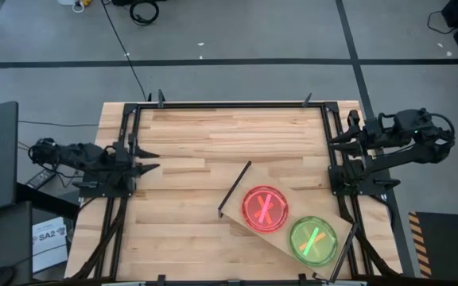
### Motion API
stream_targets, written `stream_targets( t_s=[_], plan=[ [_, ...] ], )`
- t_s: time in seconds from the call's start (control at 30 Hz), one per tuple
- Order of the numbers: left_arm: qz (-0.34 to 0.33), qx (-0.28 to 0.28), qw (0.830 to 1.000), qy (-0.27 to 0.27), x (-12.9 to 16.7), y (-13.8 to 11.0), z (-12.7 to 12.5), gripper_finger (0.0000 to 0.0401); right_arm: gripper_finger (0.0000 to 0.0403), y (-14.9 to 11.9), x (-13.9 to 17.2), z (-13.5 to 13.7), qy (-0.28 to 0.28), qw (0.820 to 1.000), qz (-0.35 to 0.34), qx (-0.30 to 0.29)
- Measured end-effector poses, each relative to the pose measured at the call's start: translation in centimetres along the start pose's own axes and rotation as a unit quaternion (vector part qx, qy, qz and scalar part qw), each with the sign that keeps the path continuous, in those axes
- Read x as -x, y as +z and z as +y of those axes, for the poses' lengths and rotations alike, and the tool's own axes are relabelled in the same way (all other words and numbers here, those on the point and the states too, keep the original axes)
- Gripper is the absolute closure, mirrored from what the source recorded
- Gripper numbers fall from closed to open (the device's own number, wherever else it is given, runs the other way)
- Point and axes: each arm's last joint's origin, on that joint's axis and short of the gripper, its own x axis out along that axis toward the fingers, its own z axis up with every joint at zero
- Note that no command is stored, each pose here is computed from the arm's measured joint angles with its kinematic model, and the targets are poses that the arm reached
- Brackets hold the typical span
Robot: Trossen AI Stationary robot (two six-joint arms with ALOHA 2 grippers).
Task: Place and stack plates onto a shelf
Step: Return to Home Position
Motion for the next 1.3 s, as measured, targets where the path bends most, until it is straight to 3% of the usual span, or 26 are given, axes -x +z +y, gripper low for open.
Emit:
stream_targets(
  t_s=[0.27,0.47,0.57,1.1,1.3],
  plan=[
    [-0.031,0.006,0.999,0.01,0.7,-2.2,0.4,0.026,0.0332,-1.2,0.1,-0.1,0.0,1.0,0.0,-0.013],
    [-0.029,0.008,0.995,0.092,-0.3,-3.9,0.3,0.026,0.0332,-2.3,-0.5,-0.1,0.001,1.0,-0.014,-0.013],
    [-0.044,0.007,0.993,0.106,-0.7,-4.3,0.2,0.026,0.0332,-2.9,-0.9,-0.1,0.004,1.0,-0.025,-0.012],
    [-0.068,0.015,0.997,0.041,-1.9,-5.6,0.7,0.026,0.0332,-5.7,-0.1,-0.4,0.01,0.995,-0.099,-0.008],
    [-0.041,0.011,0.999,0.027,-2.1,-6.2,1.1,0.026,0.0332,-6.9,-0.1,-0.5,0.022,0.994,-0.103,-0.008]
  ],
)
